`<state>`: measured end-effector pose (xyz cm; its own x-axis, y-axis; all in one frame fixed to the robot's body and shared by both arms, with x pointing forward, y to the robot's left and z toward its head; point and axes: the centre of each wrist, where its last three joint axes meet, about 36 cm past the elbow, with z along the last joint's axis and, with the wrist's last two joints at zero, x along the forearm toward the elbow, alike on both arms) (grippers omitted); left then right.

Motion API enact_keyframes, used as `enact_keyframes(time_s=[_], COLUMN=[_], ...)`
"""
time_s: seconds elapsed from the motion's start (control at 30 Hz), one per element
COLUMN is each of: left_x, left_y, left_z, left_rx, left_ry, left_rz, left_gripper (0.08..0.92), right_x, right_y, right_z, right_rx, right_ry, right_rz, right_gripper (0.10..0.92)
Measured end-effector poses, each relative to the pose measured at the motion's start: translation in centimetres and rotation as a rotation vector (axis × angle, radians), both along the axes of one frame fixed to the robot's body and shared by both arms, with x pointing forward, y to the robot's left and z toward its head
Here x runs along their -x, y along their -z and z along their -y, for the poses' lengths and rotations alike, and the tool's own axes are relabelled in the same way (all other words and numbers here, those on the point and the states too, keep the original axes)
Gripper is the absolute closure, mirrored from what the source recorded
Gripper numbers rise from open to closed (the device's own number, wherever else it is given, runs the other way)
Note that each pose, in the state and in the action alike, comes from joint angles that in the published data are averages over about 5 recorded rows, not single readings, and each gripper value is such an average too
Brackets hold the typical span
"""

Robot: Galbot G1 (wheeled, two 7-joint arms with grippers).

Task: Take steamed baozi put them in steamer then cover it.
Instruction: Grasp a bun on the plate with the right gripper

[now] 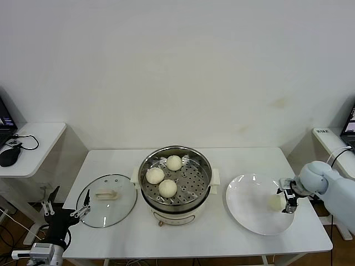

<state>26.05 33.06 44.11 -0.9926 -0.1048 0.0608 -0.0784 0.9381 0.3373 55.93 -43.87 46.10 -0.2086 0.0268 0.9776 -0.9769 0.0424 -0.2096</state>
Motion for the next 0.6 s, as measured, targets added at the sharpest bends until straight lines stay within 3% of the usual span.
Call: enact_keyframes(time_s=[0.2, 0.6], left_x=[0.0, 0.0], left_y=[0.0, -0.2], left_z=[0.0, 0.1], left_rx=[0.002, 0.004], left_ry=[-0.002, -0.001], left_rz=[0.001, 0.007], left_gripper=[0.177, 0.177], right_x=[-0.1, -0.5], right_y=[0.4, -1.2], right_z=[0.0, -0.1], right_rx=[0.001, -0.017], right_ry=[0.007, 0.013], right_rz=[-0.012, -0.003], right_gripper=[0.391, 0.458])
